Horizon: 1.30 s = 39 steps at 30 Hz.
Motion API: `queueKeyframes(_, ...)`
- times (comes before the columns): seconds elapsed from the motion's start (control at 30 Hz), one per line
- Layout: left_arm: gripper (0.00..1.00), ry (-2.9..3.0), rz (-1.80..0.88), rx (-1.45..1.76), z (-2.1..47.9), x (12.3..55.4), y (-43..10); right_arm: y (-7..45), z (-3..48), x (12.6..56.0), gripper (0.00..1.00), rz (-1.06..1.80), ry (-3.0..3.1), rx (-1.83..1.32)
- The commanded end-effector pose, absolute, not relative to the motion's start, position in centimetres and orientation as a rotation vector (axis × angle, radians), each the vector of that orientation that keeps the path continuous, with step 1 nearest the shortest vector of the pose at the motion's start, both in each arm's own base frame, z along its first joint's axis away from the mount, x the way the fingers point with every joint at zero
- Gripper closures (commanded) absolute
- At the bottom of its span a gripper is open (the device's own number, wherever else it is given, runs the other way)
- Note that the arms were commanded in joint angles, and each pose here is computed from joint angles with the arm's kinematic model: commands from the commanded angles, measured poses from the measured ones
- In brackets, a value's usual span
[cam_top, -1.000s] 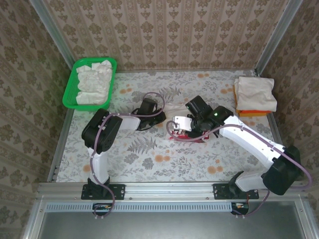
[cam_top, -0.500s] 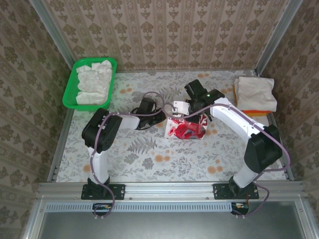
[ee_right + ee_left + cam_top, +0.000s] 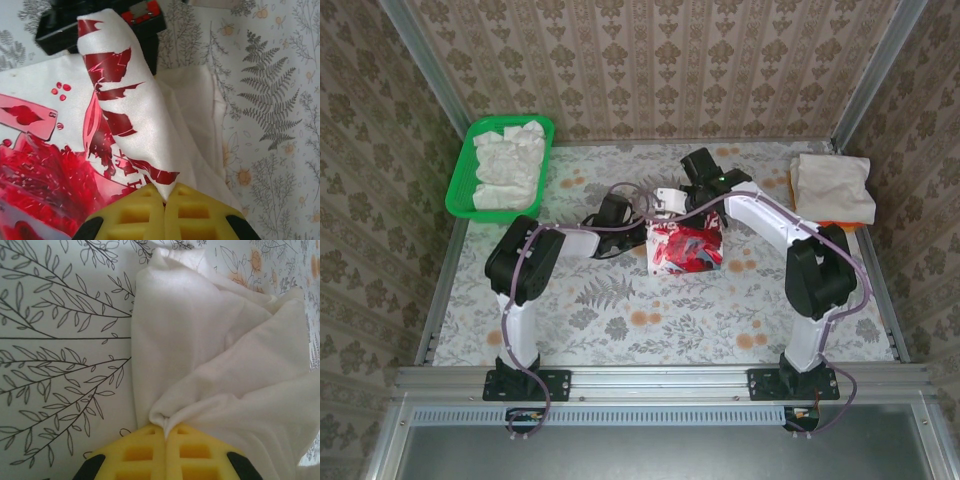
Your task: Fold and stack the t-shirts
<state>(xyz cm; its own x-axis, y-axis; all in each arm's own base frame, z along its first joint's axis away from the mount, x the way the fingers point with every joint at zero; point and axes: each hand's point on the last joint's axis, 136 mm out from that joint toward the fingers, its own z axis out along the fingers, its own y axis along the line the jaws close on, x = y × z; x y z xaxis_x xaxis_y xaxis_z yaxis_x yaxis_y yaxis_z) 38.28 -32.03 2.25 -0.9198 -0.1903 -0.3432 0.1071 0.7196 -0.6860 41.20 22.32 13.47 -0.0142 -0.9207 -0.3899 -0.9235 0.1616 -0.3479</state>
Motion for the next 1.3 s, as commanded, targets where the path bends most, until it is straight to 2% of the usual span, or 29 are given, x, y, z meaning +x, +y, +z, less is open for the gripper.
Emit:
queueKeyframes(0.0, 1.00, 2.820, -0.845, -0.096, -6.1, 33.9, -29.0, 23.4, 14.7, 43.7, 1.00, -0.001, 1.825, -1.703)
queueKeyframes(0.3, 1.00, 2.811, -0.854, -0.083, -5.8, 34.1, -28.6, 23.3, 12.3, 46.3, 1.00, -0.044, 1.839, -1.650)
queueKeyframes(1.0, 1.00, 2.791, -0.879, -0.056, -5.3, 34.6, -28.8, 22.8, 5.2, 47.5, 0.98, -0.027, 2.013, -1.606)
queueKeyframes(1.03, 1.00, 2.794, -0.877, -0.054, -5.2, 34.6, -28.8, 22.8, 5.4, 47.6, 0.94, -0.026, 2.014, -1.594)
queueKeyframes(1.07, 1.00, 2.794, -0.874, -0.048, -5.1, 34.7, -28.8, 22.8, 5.8, 47.7, 0.84, -0.028, 2.014, -1.583)
queueKeyframes(1.2, 1.00, 2.792, -0.857, -0.051, -4.7, 34.6, -28.5, 22.8, 8.6, 47.9, 0.38, -0.051, 1.970, -1.517)
queueKeyframes(1.27, 1.00, 2.785, -0.854, -0.066, -4.5, 34.7, -28.4, 22.7, 10.2, 47.8, 0.27, -0.057, 1.946, -1.481)
